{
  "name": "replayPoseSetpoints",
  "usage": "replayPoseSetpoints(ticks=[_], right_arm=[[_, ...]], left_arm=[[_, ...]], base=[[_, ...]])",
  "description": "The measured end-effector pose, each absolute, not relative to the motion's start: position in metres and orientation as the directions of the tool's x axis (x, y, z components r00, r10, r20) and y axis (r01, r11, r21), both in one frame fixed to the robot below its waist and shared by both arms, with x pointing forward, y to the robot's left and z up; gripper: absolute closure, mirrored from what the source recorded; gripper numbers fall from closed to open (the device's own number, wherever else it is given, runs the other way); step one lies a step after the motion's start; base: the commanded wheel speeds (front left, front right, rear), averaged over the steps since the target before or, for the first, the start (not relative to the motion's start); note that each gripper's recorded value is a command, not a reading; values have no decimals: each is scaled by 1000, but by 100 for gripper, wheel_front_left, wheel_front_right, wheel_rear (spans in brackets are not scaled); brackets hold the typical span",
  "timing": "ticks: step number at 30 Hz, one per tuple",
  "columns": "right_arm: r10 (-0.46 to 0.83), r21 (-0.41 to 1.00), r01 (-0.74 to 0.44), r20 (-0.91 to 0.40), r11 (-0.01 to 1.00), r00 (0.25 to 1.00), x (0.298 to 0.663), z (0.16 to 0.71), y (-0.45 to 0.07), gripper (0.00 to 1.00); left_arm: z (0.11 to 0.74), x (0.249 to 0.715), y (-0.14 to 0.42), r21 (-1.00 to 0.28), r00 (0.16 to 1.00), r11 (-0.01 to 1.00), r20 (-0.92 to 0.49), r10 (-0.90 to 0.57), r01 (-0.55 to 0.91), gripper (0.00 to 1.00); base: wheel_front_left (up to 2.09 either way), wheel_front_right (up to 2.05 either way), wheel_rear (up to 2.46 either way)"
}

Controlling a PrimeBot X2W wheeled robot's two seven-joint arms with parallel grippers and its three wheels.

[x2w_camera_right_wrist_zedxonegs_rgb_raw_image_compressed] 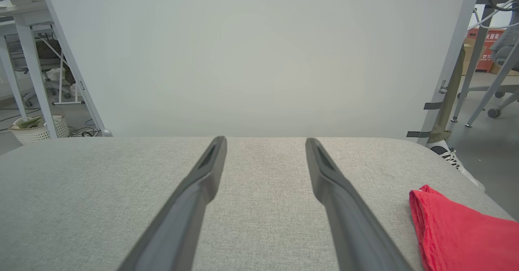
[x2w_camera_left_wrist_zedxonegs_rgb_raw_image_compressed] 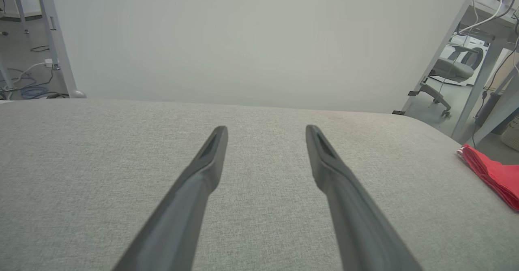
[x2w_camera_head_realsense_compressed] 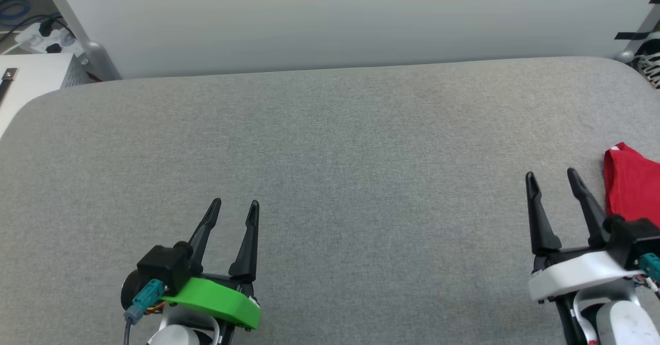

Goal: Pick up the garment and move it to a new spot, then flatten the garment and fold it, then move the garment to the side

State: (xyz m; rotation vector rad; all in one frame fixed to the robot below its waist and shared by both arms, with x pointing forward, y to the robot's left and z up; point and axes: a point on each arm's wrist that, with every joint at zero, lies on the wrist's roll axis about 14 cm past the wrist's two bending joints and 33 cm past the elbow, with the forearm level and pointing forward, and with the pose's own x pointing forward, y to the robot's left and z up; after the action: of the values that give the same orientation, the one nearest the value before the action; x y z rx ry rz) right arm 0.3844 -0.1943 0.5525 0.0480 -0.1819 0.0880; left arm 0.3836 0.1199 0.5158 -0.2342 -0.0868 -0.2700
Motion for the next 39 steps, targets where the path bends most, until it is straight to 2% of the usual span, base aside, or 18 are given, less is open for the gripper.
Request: replayPoseSetpoints(ticks=[34,35,39], right_arm=[[104,69,-116,154,991,983,379,537,-175,0],[104,69,-116,154,991,983,379,537,-175,100],[104,68,-115,153,991,983,379,537,-176,100]], left_arm=[[523,381,124,-220,963,941,140,-232,258,0],[522,381,124,-220,963,941,138,-231,257,100],[522,381,123,-219,963,941,138,-233,259,100]], base=[[0,0,0],[0,0,0],[0,0,0]])
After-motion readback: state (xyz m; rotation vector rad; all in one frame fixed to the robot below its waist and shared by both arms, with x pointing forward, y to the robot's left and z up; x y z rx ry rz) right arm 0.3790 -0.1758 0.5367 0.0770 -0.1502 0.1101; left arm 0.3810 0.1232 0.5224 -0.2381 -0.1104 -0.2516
